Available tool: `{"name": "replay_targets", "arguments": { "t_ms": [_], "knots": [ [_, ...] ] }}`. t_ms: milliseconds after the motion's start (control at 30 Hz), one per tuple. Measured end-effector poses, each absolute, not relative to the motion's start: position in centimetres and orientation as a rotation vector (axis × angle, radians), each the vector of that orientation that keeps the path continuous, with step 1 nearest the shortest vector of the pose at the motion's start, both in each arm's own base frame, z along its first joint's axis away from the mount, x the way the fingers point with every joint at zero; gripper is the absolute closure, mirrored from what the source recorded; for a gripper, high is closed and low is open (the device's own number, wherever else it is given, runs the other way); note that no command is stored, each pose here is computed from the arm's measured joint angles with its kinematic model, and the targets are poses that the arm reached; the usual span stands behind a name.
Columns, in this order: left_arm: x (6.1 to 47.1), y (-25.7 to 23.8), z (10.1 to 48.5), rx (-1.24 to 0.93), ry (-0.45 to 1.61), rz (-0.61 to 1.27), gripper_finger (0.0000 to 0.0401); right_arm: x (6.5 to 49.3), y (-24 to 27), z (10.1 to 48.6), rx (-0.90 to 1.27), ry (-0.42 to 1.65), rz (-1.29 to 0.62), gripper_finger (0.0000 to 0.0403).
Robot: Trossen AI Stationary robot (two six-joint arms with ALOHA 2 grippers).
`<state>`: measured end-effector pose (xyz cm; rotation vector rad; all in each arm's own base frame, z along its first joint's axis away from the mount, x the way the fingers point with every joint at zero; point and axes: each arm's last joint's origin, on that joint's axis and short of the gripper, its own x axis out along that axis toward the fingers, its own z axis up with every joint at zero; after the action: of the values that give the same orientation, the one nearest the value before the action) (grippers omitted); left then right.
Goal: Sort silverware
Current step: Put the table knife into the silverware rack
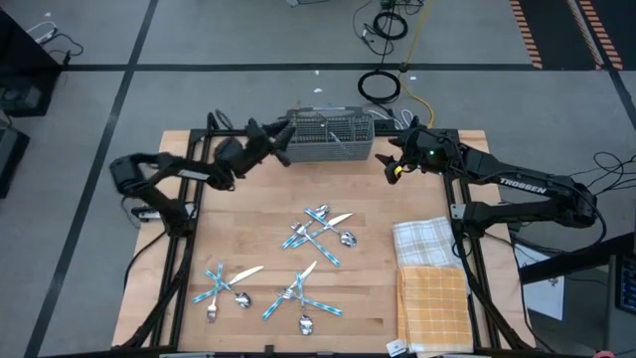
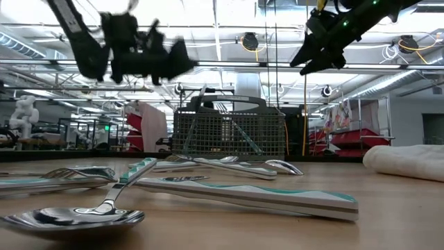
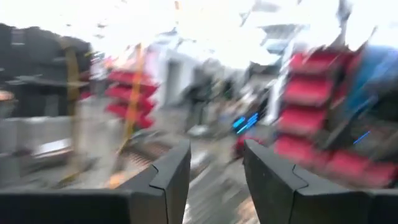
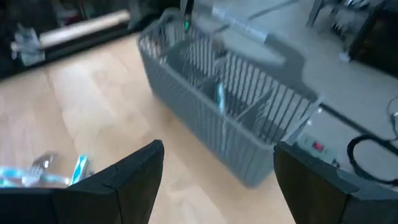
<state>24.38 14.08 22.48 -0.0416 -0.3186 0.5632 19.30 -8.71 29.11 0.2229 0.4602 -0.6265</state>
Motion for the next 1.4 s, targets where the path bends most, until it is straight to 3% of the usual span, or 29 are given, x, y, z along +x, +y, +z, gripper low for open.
{"name": "replay_targets", "arguments": {
  "t_ms": [300, 433, 733, 1033, 1400],
  "knots": [
    [19.6, 9.0, 30.6, -0.141, -0.504, 0.333, 0.0249, 23.9, -7.3, 25.6, 0.345, 0.567, -0.463, 0.0115],
    [17.2, 7.1, 32.4, -0.147, -0.516, 0.292, 0.0249, 26.2, -5.5, 24.2, 0.26, 0.591, -0.357, 0.0115],
    [13.3, 4.8, 33.7, -0.237, -0.503, 0.235, 0.0249, 32.1, -2.4, 23.3, 0.086, 0.743, -0.195, 0.0115],
    [11.3, 3.7, 34.4, -0.229, -0.543, 0.184, 0.0249, 38.5, -0.7, 22.0, -0.199, 1.056, -0.013, 0.0115],
    [10.2, 3.2, 33.9, -0.235, -0.478, 0.166, 0.0249, 40.6, 2.5, 18.3, -0.264, 1.175, 0.115, 0.0116]
  ]
}}
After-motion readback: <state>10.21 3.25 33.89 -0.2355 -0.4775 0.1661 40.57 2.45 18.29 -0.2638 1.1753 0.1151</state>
